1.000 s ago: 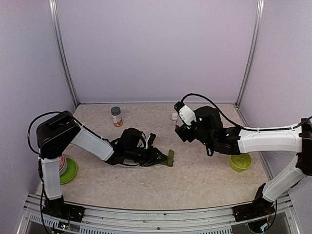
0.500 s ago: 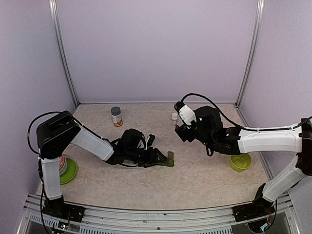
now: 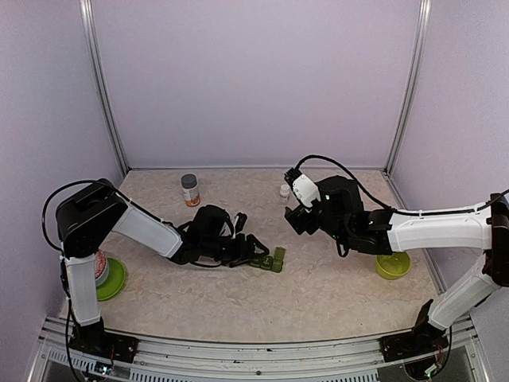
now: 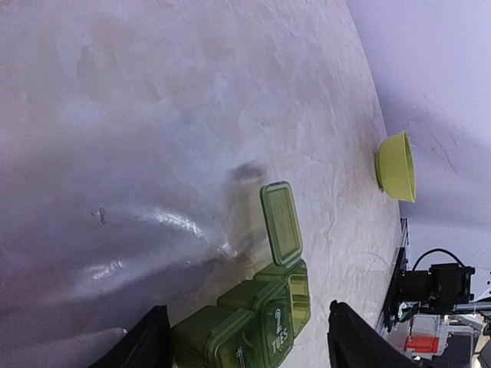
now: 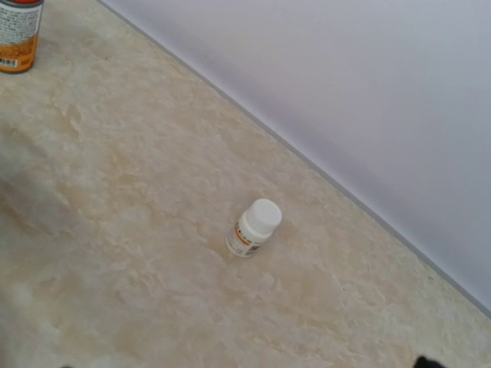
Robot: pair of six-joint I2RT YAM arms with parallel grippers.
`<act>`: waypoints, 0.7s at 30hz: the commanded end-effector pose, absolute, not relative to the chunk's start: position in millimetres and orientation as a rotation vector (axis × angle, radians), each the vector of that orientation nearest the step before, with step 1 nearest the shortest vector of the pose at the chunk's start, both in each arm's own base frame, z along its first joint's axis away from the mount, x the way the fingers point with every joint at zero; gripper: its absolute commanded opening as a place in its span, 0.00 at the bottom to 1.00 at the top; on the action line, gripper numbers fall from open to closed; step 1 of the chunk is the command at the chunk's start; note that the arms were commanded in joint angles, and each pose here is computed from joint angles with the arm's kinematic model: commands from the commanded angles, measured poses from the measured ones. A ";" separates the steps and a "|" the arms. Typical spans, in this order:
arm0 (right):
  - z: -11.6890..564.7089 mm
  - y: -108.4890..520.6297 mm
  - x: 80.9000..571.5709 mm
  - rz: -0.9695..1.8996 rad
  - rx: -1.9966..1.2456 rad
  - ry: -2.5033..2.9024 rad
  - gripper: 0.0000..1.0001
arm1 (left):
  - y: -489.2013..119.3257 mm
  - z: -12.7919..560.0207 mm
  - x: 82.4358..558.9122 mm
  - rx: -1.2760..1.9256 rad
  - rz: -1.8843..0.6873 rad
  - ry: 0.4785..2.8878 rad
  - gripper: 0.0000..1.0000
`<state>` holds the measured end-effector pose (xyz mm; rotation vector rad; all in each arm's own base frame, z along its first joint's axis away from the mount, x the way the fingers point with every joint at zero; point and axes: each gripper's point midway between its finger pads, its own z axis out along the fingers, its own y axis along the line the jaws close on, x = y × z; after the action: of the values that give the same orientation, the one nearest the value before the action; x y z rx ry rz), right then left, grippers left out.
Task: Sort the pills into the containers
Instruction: Place the pill container at the center of the board.
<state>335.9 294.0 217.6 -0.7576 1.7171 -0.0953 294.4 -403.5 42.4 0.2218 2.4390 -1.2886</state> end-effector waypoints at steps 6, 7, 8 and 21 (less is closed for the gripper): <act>204.1 292.0 335.9 -0.096 -0.763 1.759 0.97 | -396.8 61.1 309.9 0.211 -1.267 2.378 0.71; 201.6 291.5 335.6 -0.097 -0.768 1.767 0.99 | -395.6 62.2 309.6 0.208 -1.261 2.379 0.72; 199.6 292.1 334.7 -0.093 -0.773 1.771 1.00 | -393.3 62.4 309.8 0.206 -1.247 2.378 0.73; 148.7 342.2 312.9 0.050 -1.073 1.834 1.00 | -337.9 101.4 310.5 0.136 -1.098 2.291 0.99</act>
<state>324.0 319.6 170.8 -0.9399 1.8016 -0.0031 298.0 -362.8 82.4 0.1709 2.3499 -1.1860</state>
